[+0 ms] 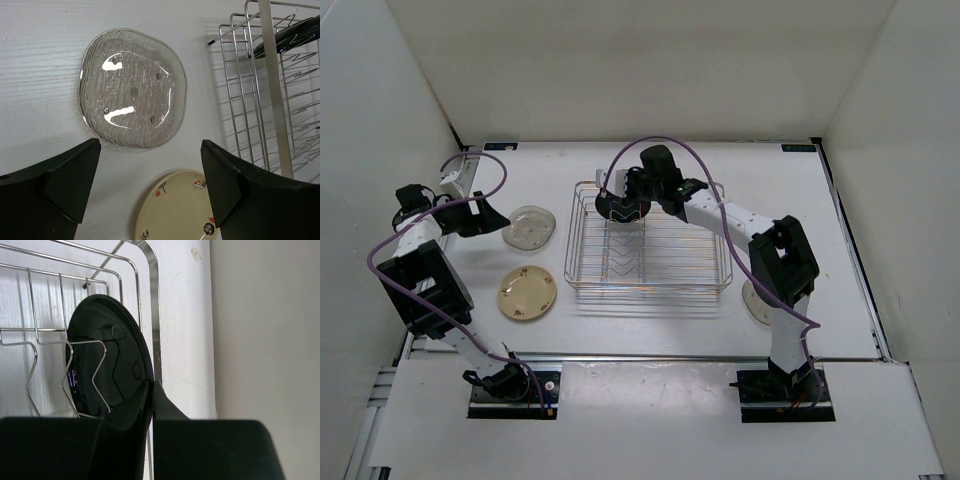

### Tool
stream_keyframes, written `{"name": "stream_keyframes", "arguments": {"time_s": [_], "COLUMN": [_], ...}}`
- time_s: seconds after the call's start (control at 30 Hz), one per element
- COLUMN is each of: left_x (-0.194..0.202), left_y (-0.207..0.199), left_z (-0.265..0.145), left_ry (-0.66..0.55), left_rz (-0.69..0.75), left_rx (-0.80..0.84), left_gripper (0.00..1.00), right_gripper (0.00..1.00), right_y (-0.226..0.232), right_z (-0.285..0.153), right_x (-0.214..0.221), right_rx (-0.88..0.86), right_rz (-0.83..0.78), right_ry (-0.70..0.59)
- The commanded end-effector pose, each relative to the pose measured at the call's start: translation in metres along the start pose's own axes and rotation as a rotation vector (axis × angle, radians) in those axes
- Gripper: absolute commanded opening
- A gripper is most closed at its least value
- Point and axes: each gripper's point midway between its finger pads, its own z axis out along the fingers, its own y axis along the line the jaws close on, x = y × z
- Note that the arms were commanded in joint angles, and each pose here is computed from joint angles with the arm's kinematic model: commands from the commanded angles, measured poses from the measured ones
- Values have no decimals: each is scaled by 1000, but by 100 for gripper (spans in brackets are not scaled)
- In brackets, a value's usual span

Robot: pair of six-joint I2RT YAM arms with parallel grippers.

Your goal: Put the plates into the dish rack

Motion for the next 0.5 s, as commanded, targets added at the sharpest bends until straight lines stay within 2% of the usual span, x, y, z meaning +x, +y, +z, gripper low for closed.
{"name": "stream_keyframes", "arguments": {"time_s": [0.0,0.17,0.47], "left_x": [-3,-3,0], "left_y": [-6,-6,-5], "left_z": [-1,-1,1], "left_ry": [-17,-17,-7], "left_rz": [15,15,0], "left_rx": [47,47,50], "left_gripper": [92,92,92], "right_gripper": [4,9,32], "right_y": [3,12,2], "right_z": [1,-4,-8], "right_x": [0,5,2], "right_rx": [-5,-19,6], "right_rz": [26,41,4], "right_ry": [-17,2,8]}}
